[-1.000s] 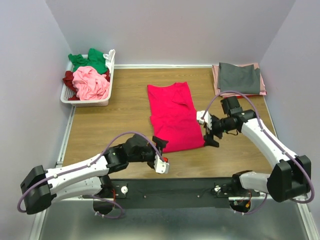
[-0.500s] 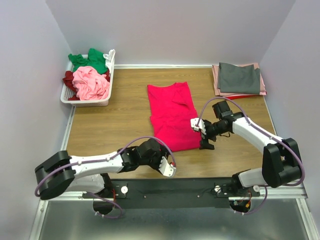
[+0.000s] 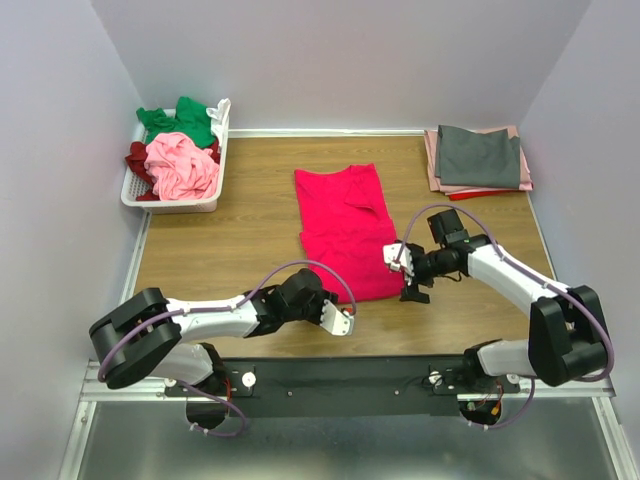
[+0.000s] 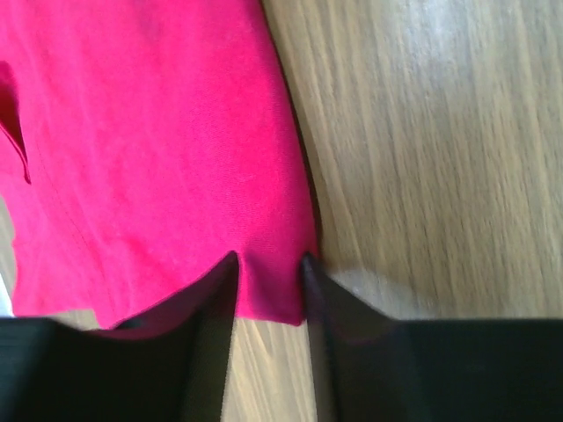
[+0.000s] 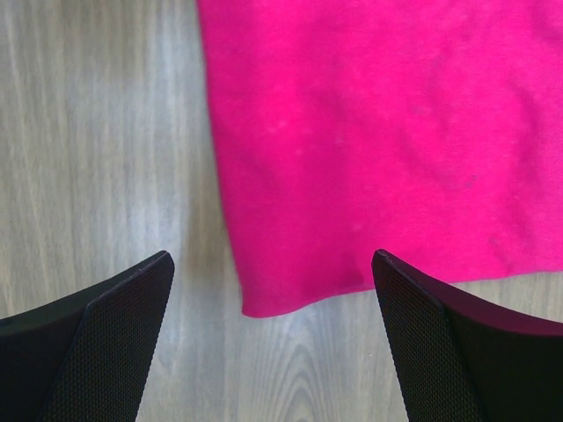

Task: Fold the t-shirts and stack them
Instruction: Fold the tshirt

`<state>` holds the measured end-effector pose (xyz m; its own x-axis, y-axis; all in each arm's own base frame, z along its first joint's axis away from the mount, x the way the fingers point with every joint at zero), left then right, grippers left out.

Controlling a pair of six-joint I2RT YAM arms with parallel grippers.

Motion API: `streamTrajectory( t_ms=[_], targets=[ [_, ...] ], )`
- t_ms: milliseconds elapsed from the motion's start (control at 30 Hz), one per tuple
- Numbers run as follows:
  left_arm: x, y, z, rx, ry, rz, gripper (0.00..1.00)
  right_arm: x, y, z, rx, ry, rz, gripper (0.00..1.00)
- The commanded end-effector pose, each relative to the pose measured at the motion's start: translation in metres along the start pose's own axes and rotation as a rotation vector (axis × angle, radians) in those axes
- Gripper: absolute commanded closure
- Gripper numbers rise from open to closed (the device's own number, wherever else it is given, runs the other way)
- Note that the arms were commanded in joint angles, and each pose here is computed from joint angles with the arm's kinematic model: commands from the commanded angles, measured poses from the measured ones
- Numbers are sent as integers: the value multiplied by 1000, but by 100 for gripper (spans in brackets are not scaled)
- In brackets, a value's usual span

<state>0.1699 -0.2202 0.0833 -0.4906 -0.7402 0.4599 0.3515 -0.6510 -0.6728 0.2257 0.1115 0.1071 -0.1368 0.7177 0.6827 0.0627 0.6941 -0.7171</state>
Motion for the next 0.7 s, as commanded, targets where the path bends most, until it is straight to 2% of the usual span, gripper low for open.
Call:
streamTrajectory(
  t_ms=[0, 300, 333, 400, 433, 533, 667],
  targets=[
    [1, -3, 8, 57, -15, -7, 65, 1, 4, 11, 15, -123, -22, 0],
    [4, 6, 2, 14, -43, -40, 82, -10, 21, 1, -19, -166, 122, 3],
    [4, 6, 1, 9, -46, -42, 89, -12, 23, -2, -27, -164, 134, 4],
    [4, 6, 1, 10, -48, -47, 93, -16, 24, -4, -35, -149, 161, 6],
    [4, 6, 0, 12, -48, -44, 99, -18, 25, -5, -39, -139, 171, 9],
    [4, 3, 2, 22, -44, -51, 100, -20, 27, -6, -46, -137, 178, 12],
    [6, 1, 0, 9, -43, -76, 100, -29, 31, -7, -51, -103, 219, 24]
  ],
)
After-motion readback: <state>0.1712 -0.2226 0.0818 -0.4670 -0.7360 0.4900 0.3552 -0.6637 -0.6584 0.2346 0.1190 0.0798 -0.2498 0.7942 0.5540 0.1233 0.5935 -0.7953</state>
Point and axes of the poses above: each gripper's point midway between its finger pads, its own y axis out along the fingers, its own z axis along the line the jaws close on, x = y × z, the point moved 7 cm from there along -y, back along the fingers, and after that the axes turned 1 degree about -y, right-handed, at the moved point
